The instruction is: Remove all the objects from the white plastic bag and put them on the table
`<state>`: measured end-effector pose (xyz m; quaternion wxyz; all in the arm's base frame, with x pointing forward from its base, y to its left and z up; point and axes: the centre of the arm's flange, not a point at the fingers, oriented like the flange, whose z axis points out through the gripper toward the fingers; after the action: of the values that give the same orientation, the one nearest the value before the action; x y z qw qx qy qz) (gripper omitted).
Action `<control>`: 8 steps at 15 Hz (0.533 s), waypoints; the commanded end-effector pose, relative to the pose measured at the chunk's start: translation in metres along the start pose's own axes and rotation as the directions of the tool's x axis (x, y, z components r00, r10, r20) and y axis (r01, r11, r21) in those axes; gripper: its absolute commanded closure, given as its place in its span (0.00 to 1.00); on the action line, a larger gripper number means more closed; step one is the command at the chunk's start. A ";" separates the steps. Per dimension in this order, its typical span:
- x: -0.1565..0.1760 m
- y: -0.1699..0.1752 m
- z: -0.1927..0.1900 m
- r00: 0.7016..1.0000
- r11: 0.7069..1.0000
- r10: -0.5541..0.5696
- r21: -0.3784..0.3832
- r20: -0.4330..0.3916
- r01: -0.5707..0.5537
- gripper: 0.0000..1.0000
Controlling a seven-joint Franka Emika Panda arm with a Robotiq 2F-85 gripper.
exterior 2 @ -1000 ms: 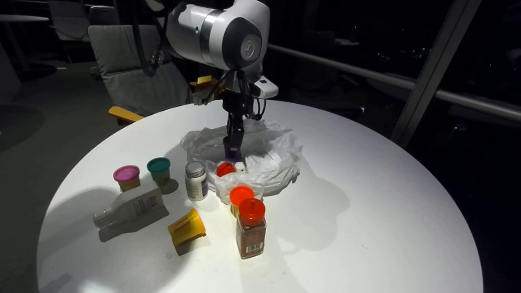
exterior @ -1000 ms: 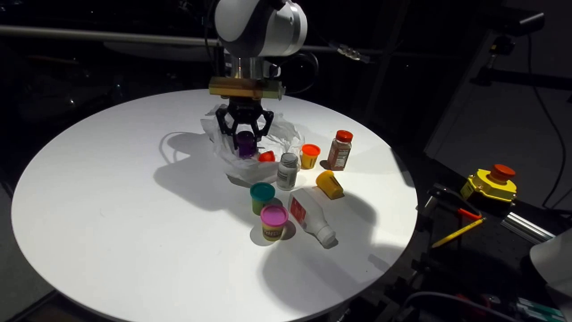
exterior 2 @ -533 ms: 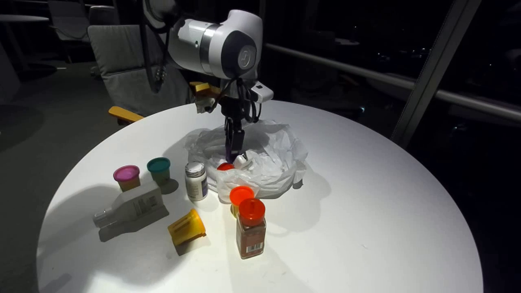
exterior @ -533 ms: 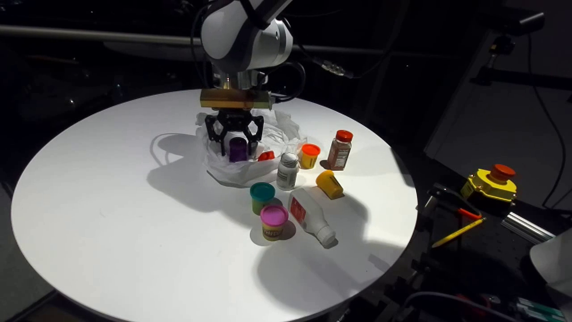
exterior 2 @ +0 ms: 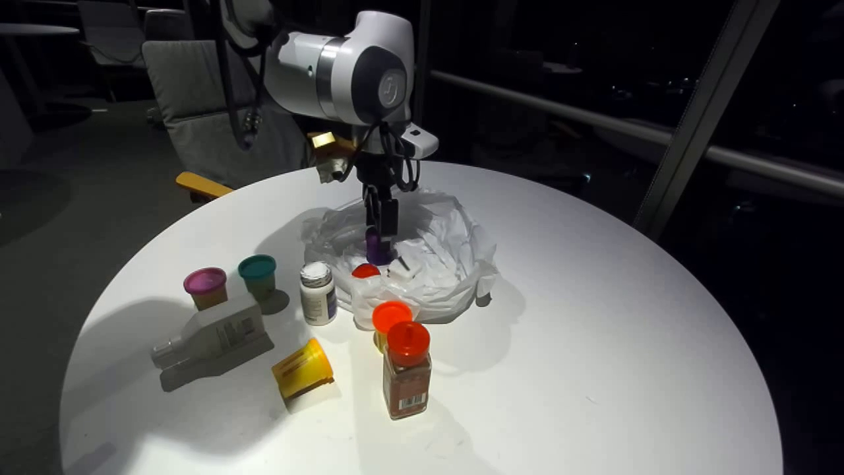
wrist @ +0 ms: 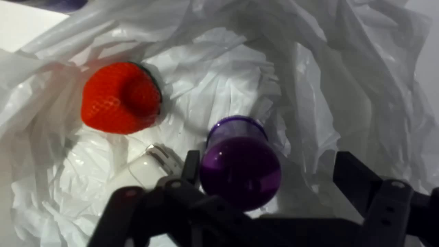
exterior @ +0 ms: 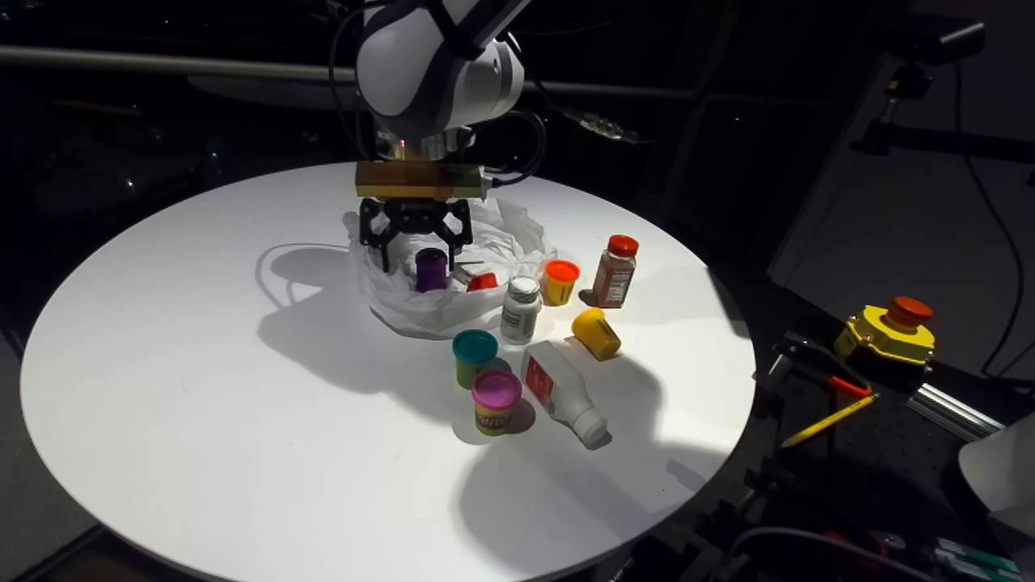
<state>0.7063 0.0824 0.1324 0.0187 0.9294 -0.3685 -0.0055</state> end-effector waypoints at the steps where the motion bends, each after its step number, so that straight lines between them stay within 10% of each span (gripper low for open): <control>1: -0.001 0.008 -0.019 0.998 0.999 0.017 0.042 -0.062 -0.015 0.00; 8: -0.008 0.024 -0.024 0.990 0.989 0.124 0.083 -0.060 -0.118 0.00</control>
<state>0.7042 0.0695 0.1435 0.0026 0.9155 -0.4008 0.0341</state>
